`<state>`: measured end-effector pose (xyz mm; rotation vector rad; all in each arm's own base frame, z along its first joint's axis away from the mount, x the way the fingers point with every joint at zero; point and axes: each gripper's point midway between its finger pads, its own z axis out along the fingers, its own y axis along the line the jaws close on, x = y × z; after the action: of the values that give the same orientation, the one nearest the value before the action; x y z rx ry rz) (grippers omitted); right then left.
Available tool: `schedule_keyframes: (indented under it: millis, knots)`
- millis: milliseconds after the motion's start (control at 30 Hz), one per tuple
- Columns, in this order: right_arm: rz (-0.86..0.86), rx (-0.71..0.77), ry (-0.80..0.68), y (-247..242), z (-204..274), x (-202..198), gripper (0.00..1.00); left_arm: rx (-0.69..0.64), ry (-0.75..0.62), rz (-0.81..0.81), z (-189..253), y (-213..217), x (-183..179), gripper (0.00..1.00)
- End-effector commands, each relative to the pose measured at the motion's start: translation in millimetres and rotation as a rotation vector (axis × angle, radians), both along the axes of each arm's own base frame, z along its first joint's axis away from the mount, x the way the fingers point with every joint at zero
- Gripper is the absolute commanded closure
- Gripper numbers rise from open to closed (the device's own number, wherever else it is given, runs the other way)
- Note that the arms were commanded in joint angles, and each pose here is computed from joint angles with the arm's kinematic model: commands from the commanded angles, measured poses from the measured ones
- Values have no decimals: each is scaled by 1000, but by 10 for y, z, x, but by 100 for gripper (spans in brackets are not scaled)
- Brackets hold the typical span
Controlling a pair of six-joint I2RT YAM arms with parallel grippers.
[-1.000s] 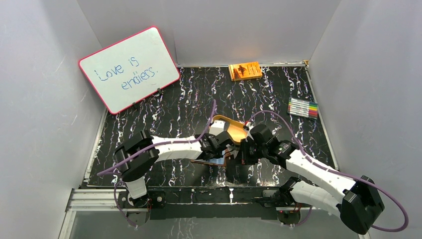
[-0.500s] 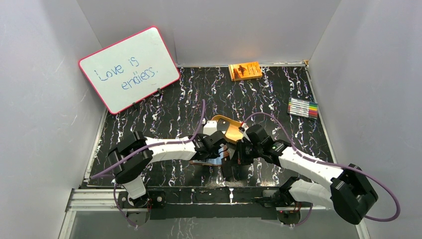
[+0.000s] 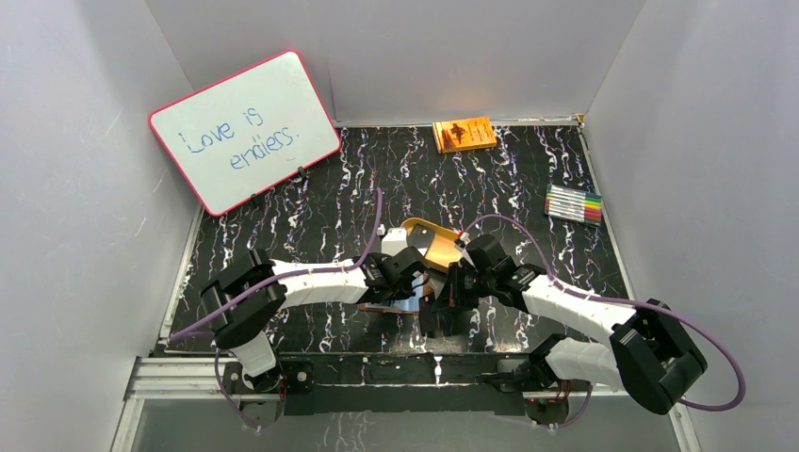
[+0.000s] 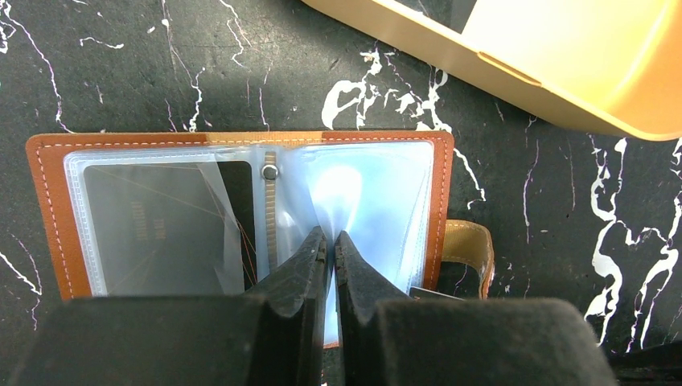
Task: Put the credit cards into the card holder
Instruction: Turn over the card slot in the card holder.
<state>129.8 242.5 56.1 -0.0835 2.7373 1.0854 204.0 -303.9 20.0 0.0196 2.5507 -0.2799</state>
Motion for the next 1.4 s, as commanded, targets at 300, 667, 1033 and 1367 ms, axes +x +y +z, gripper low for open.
schedule_keyframes:
  millis: [300, 667, 1033, 1367]
  knots:
    - [-24, 84, -99, 86, 288, 143, 100, 298, 179, -4, -458, 784, -422, 100]
    - [-9, 69, -29, 106, 95, 80, 100, 297, 175, -1, -436, 786, -412, 100]
    - [7, 75, 3, 132, -9, 41, 100, 288, 179, 2, -425, 782, -423, 100]
    - [19, 122, -1, 263, 15, 119, 100, 272, 172, -2, -364, 742, -406, 99]
